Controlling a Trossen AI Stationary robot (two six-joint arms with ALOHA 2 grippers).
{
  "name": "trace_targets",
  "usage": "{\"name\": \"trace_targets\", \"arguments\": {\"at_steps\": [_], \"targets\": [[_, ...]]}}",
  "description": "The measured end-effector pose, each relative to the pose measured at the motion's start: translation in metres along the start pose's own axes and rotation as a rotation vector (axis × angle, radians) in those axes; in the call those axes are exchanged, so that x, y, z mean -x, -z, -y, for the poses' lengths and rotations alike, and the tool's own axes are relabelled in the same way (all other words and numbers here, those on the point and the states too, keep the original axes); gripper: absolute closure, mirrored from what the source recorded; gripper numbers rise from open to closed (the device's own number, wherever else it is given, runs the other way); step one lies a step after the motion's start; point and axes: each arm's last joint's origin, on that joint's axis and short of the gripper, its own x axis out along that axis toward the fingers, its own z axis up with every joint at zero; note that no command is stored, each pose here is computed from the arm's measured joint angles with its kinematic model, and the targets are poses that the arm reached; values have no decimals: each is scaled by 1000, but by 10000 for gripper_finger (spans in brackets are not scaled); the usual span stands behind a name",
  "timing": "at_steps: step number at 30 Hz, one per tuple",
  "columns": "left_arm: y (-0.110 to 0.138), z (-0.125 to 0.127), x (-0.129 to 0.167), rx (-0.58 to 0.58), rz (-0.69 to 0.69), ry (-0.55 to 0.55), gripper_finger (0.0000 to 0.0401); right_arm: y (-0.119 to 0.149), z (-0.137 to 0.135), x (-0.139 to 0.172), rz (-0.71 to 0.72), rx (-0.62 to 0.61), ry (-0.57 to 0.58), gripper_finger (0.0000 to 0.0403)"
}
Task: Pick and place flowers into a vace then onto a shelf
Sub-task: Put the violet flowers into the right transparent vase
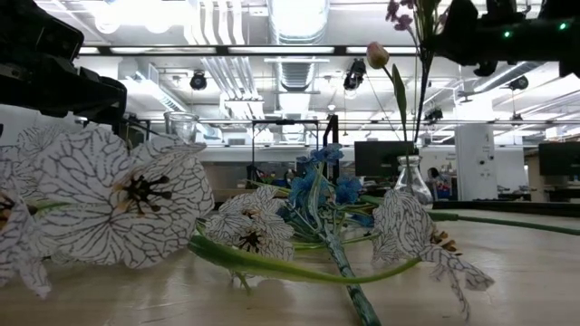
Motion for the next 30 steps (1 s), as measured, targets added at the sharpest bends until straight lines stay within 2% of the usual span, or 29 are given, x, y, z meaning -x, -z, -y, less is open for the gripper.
{"name": "trace_targets", "arguments": {"at_steps": [7, 15, 30], "targets": [[0, 0, 0, 0, 2, 0, 401, 9, -1, -5, -29, 2, -27, 390], [0, 0, 0, 0, 3, 0, 401, 19, 0, -12, -55, 33, 7, 390], [0, 0, 0, -1, 4, 1, 401, 50, 0, -23, -186, 35, 46, 390]]}}
